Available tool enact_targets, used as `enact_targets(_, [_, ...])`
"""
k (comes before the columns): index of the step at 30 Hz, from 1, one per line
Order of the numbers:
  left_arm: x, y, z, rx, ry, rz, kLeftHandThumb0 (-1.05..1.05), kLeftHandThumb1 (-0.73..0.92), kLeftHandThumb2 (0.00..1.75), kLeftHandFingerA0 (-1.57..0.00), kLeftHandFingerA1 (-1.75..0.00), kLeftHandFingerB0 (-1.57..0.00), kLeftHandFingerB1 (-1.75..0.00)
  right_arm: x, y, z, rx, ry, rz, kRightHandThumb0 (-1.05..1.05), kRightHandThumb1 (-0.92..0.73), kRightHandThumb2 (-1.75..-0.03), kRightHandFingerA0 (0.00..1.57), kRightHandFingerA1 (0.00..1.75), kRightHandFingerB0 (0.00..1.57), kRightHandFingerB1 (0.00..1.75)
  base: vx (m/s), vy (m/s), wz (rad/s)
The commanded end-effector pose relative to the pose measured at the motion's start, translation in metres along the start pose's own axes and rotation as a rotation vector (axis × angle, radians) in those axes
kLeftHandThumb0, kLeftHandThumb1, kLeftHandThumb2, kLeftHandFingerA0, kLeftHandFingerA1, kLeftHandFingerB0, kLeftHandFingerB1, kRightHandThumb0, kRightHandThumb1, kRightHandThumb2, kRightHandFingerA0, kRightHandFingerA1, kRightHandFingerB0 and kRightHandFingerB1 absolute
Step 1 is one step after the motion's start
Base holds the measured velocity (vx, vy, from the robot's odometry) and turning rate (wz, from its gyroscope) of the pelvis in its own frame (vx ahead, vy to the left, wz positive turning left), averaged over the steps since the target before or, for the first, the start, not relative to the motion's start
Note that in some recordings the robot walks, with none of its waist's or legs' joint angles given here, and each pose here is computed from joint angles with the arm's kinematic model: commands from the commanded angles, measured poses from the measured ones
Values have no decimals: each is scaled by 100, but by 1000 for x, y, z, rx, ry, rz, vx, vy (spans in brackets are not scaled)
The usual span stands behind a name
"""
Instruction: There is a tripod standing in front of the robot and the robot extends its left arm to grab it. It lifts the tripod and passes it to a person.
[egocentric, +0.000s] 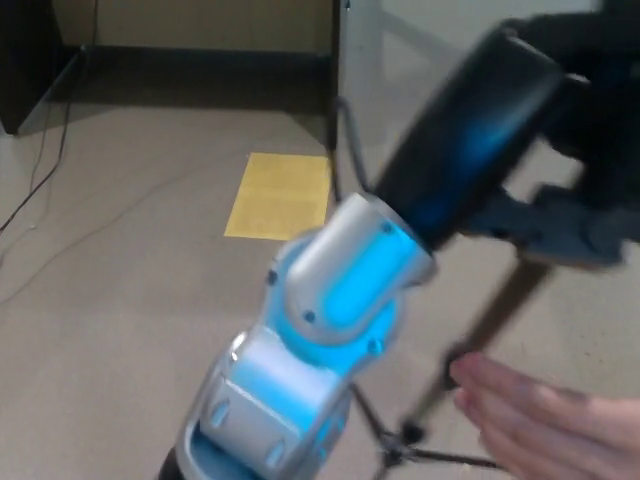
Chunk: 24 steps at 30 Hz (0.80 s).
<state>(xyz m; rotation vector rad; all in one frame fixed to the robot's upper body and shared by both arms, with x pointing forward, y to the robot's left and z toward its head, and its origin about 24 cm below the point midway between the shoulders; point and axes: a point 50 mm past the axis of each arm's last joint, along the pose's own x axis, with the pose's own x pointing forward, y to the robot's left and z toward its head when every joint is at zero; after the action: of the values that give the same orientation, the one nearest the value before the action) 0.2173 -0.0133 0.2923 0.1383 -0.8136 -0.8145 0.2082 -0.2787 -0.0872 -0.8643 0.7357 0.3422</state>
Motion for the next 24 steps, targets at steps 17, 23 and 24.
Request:
enact_targets(17, [-1, -35, 45, 33, -99, -107, -7, 66, 82, -83, -150, -83, -111, 0, -2, -1, -115, -15, 18, -59, -66, -95, 55, 56, 35, 47, 0, 0, 0])
enact_targets(23, [-4, -33, 36, 54, -44, -105, -31, 79, 67, -74, -144, -80, -108, 1, -3, 0, -112, -19, 13, -59, -66, -95, 55, 56, 35, 47, 0, 0, 0])
enact_targets(24, [-4, -32, 34, 71, -14, -119, -31, 79, 67, -74, -144, -80, -108, 1, -3, 0, -112, -19, 13, -59, -66, -95, 55, 56, 35, 47, 0, 0, 0])
